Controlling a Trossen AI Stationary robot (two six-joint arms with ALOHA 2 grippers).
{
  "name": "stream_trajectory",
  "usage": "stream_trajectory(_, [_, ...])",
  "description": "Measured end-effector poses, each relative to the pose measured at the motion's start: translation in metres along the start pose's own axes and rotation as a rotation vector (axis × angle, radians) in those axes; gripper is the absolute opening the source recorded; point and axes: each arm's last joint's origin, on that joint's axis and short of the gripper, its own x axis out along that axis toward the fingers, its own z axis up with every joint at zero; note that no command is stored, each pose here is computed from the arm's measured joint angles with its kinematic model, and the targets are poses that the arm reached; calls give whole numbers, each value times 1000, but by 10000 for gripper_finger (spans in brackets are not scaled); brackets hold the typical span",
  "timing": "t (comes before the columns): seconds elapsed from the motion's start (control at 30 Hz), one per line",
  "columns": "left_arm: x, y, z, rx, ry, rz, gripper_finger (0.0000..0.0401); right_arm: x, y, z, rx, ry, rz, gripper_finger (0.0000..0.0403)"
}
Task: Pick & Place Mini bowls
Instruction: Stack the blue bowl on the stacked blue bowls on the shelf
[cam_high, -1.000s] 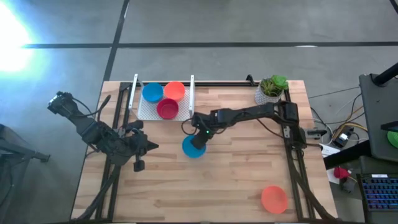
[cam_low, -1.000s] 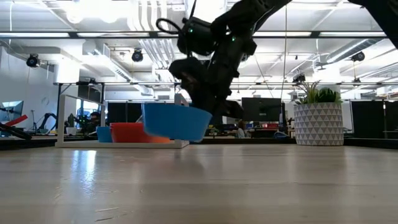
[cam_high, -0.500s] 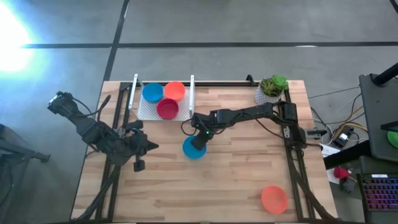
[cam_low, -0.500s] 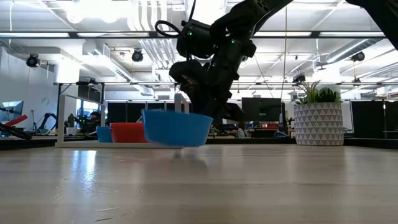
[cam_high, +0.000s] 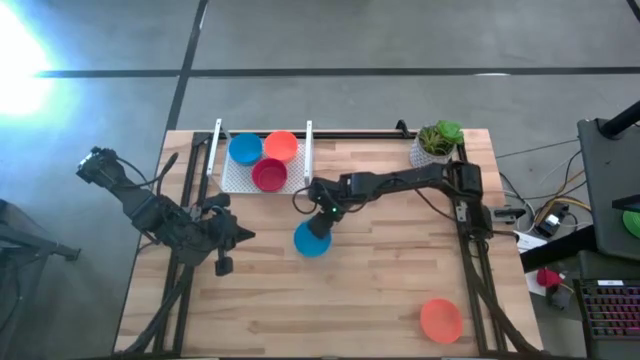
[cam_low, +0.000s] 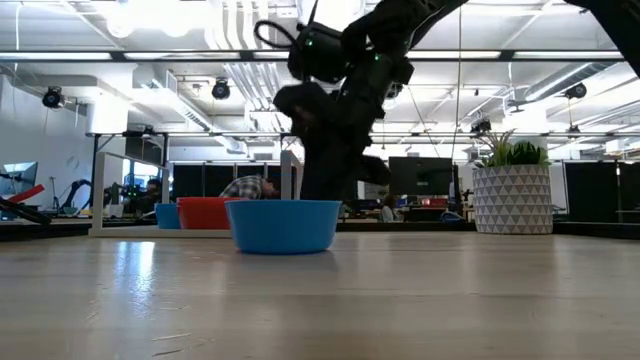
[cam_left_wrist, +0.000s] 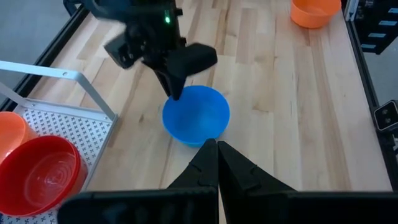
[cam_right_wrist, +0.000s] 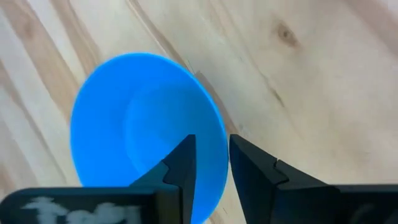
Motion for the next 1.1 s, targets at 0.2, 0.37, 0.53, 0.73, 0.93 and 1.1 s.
stream_trajectory(0.2, [0, 0, 0, -39, 0, 6, 0, -39, 10, 0, -75, -55, 38, 84])
stream_trajectory(0.37, [0, 0, 0, -97, -1, 8, 0, -87, 23, -3, -150, -151, 87, 73])
stream_trajectory(0.53, [2, 0, 0, -97, -7, 27, 3, -138, 38, -16, -256, -250, 165, 71])
stream_trajectory(0.73, [5, 3, 2, -176, -12, 49, 40, -186, 51, -40, -374, -336, 249, 74])
stream_trajectory(0.93, [21, 6, 6, -257, 1, 120, 90, -217, 61, -61, -474, -386, 309, 69])
stream_trajectory(1.1, [53, 12, 12, -311, 70, 189, 100, -238, 63, -81, -519, -379, 346, 69])
